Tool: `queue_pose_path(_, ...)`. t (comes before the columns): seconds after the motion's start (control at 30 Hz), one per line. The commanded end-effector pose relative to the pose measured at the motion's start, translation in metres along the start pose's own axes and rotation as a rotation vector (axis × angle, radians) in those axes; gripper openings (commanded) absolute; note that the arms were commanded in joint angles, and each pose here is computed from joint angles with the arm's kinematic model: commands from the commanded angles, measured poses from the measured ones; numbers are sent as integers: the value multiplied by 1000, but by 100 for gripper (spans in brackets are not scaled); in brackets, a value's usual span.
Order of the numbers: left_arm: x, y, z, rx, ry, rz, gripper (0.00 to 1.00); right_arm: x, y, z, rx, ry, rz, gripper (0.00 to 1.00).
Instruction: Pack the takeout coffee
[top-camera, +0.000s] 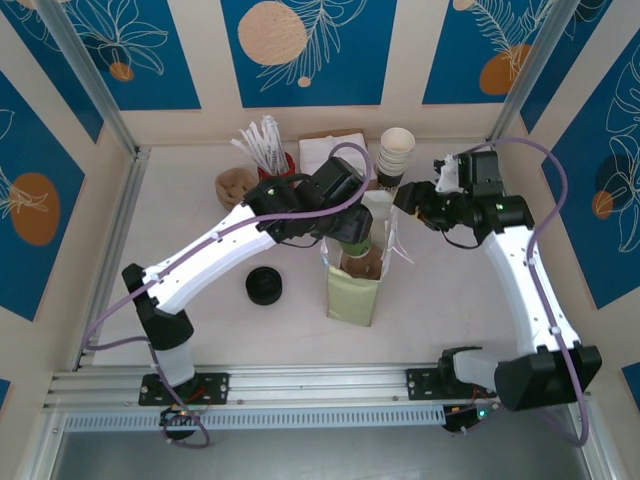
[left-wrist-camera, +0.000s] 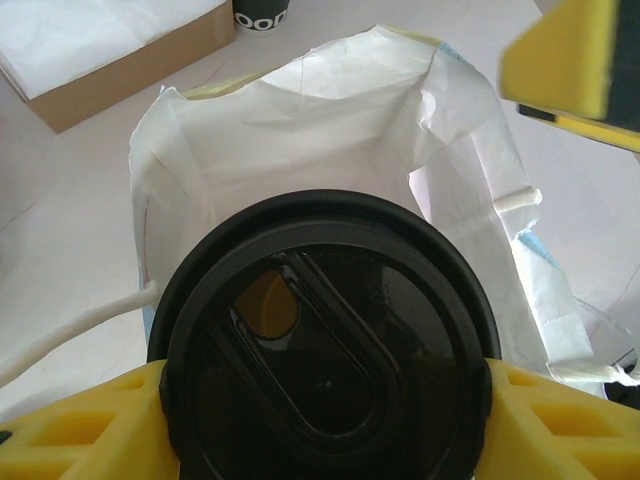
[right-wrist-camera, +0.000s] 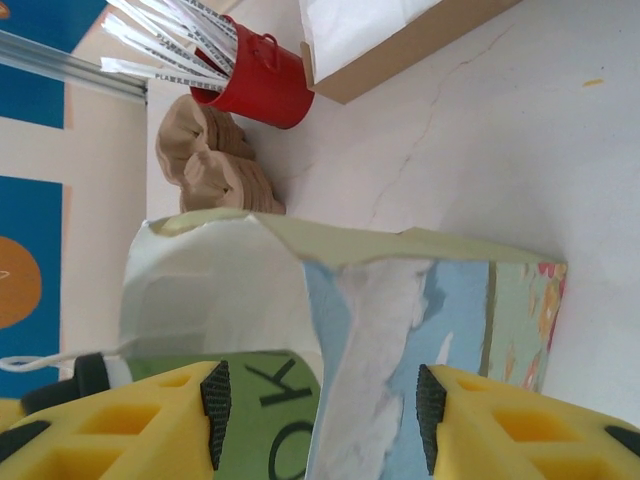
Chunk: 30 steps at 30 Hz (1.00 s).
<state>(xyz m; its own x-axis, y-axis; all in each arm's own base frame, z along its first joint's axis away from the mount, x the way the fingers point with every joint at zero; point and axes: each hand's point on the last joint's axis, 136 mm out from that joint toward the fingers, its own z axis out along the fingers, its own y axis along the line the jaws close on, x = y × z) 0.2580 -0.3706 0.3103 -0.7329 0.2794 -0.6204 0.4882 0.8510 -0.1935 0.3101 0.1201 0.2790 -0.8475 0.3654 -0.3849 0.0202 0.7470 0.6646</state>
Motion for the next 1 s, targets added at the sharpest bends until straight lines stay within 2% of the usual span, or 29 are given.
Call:
queue_pose_path(0.0,-4,-5,2,-1,-8,33,64,-5,16,-3,-29,-5,-85,55)
queue_pose_path(0.27,-2,-6,20,-10,10,47,64,8,10,12,26,53,-95,51)
queue_pose_path(0.37,-2,-8,27,-8,15,53,64,14,8,15,41,65,-91,44)
queue_pose_path(0.47,-1,-9,34,-10,21,58,64,20,7,18,57,79,-70,31)
queue_pose_path(0.6,1,-9,44,-21,29,61,64,26,6,22,50,83,21,20)
queue_pose_path(0.97,4,0,58,-63,37,99,64,38,4,18,48,82,245,16)
